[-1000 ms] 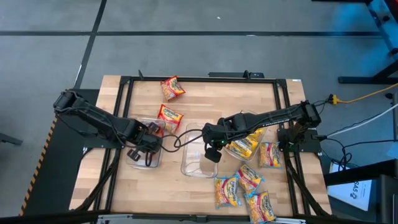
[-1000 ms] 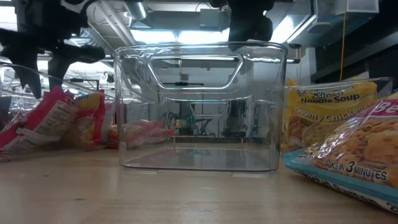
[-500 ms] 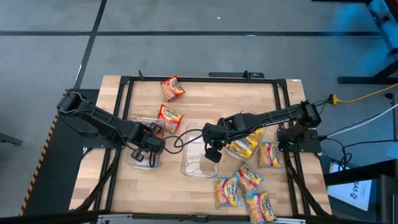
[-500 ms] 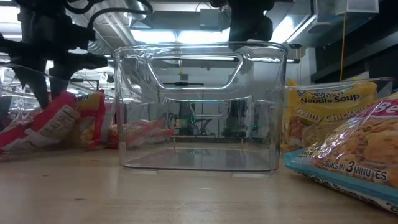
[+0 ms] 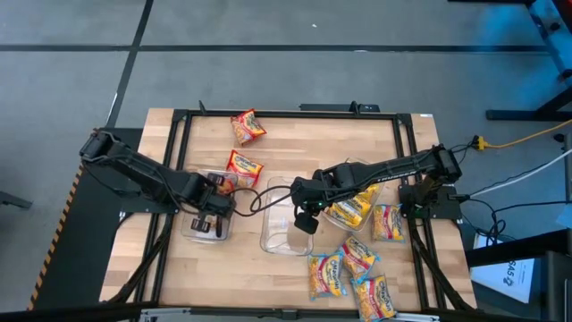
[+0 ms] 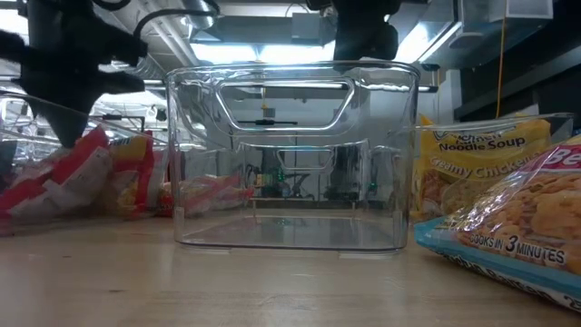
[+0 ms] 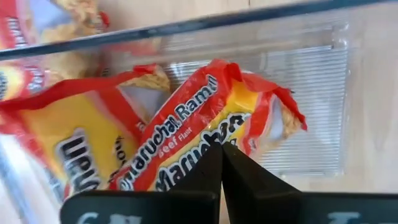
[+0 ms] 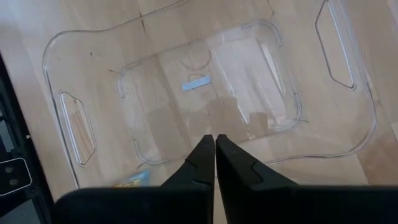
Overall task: Sort Maruchan noodles
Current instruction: Put the red noodle pack into the left transparent bin
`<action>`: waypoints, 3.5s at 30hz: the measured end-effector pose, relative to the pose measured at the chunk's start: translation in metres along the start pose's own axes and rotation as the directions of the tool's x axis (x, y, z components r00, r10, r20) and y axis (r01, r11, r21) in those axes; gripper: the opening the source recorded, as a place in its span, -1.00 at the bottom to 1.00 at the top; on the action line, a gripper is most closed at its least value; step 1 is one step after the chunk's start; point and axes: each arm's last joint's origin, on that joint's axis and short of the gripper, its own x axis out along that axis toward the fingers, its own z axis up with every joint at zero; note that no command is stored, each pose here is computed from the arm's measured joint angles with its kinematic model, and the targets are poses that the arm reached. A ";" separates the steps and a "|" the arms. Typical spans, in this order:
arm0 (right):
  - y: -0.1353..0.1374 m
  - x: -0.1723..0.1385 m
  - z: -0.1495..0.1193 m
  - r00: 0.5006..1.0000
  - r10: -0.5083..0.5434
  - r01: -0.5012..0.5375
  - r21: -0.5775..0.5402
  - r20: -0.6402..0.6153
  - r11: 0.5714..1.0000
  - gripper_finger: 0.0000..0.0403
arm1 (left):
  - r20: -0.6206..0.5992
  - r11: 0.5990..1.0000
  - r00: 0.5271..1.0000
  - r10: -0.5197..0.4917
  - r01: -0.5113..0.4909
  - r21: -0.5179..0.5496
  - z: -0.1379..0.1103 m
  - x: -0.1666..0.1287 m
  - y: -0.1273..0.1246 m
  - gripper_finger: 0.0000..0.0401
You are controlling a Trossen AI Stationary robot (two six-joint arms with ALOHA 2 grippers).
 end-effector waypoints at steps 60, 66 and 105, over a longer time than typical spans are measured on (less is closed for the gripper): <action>0.000 0.000 0.000 1.000 0.003 -0.003 0.004 -0.003 1.000 -0.93 | -0.183 0.936 0.967 0.176 -0.222 -0.273 0.019 -0.009 0.011 -0.80; 0.000 0.000 0.000 1.000 0.003 -0.003 0.004 -0.003 1.000 -0.93 | -0.240 0.937 0.953 0.182 -0.243 -0.253 0.013 -0.011 0.011 -0.74; -0.030 -0.001 0.029 0.948 -0.221 0.197 0.122 0.228 0.973 -0.93 | 0.217 0.765 0.814 0.539 -0.365 -0.531 0.014 -0.127 0.179 -0.73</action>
